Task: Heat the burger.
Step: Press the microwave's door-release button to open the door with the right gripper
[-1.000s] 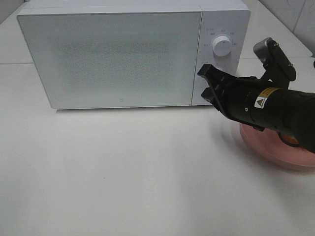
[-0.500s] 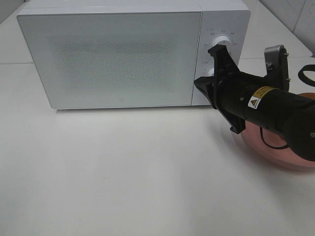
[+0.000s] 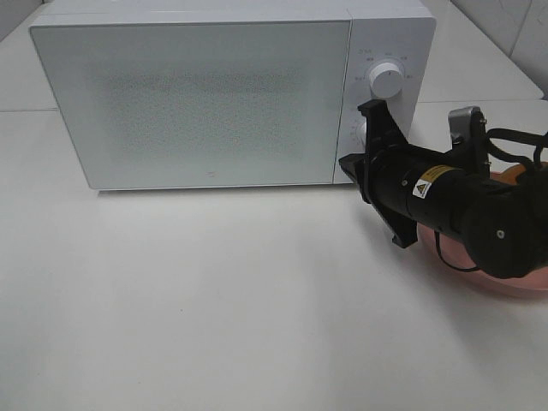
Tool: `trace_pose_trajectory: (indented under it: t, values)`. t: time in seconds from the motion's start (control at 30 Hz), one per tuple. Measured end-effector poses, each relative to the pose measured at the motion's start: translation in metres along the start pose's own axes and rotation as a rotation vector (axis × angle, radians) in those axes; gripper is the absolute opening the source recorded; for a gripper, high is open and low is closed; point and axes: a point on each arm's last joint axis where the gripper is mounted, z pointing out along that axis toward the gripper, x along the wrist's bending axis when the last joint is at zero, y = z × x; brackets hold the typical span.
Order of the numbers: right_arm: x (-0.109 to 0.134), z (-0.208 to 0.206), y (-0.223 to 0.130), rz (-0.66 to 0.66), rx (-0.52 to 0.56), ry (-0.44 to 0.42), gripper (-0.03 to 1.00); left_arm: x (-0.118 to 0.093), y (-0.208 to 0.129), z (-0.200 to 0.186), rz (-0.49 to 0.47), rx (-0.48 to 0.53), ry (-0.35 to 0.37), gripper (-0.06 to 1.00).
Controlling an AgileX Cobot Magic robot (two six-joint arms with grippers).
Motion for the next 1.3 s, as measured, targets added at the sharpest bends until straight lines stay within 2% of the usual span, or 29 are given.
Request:
trace_pose_trajectory:
  t: [0.17, 0.23, 0.6, 0.83, 1.3]
  values:
    - [-0.009, 0.009, 0.001, 0.038, -0.033, -0.036, 0.01, 0.000, 0.000, 0.000, 0.000, 0.000, 0.000, 0.00]
    - [-0.014, 0.014, 0.004, 0.089, -0.082, -0.057, 0.01, 0.000, 0.000, 0.000, 0.000, 0.000, 0.000, 0.00]
    - [-0.017, 0.031, 0.008, 0.147, -0.143, -0.066, 0.01, 0.000, 0.000, 0.000, 0.000, 0.000, 0.000, 0.00]
    - [-0.016, 0.035, 0.017, 0.195, -0.245, -0.066, 0.01, 0.000, 0.000, 0.000, 0.000, 0.000, 0.000, 0.00]
    - [-0.013, 0.038, 0.018, 0.167, -0.252, -0.083, 0.01, 0.000, 0.000, 0.000, 0.000, 0.000, 0.000, 0.00]
